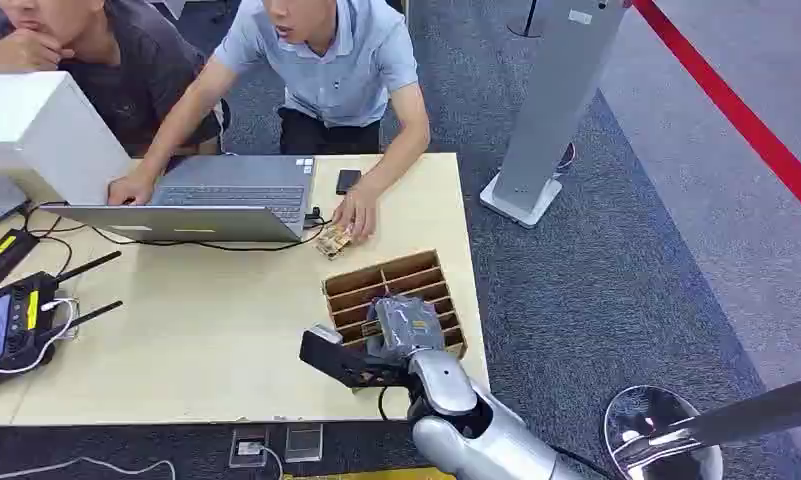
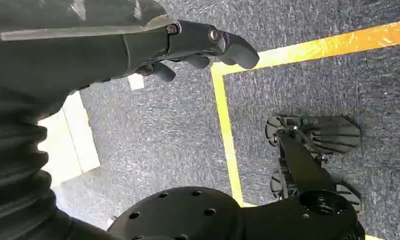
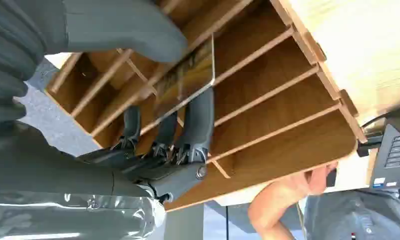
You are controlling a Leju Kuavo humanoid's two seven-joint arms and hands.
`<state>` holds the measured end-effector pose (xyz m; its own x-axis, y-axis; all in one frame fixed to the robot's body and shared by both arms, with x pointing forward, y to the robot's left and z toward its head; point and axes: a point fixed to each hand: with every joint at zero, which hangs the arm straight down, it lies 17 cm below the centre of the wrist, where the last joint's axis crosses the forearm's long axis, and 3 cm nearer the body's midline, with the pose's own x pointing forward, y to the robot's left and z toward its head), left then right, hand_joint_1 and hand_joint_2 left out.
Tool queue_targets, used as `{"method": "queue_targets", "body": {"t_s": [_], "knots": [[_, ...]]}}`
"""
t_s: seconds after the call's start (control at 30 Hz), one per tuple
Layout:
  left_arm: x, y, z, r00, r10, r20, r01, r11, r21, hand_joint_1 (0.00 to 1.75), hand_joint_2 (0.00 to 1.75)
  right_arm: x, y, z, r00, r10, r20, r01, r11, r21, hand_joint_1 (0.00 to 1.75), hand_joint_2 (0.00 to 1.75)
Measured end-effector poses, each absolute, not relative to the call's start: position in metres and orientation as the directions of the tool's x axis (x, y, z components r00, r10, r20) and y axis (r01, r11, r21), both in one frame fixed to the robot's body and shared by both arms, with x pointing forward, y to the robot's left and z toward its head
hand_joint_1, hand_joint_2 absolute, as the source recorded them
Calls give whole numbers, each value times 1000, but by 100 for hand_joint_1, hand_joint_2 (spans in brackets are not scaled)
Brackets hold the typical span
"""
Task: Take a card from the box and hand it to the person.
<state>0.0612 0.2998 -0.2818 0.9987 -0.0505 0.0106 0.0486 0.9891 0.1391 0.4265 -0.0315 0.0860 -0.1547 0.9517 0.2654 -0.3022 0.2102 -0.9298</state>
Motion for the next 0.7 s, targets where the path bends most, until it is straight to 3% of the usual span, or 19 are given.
{"method": "queue_targets", "body": {"t_s": [0.13,0.27,0.7], "knots": [[61,300,-282,999,-51,11,49,989,139,0,175,427,-31,86,-153,951,270,-302,216,-929,122,175],[61,300,-282,999,-51,11,49,989,139,0,175,428,-32,87,-151,950,273,-297,220,-929,175,175],[64,298,-282,997,-65,29,61,989,132,0,175,429,-32,89,-150,948,279,-290,228,-929,175,175]]}}
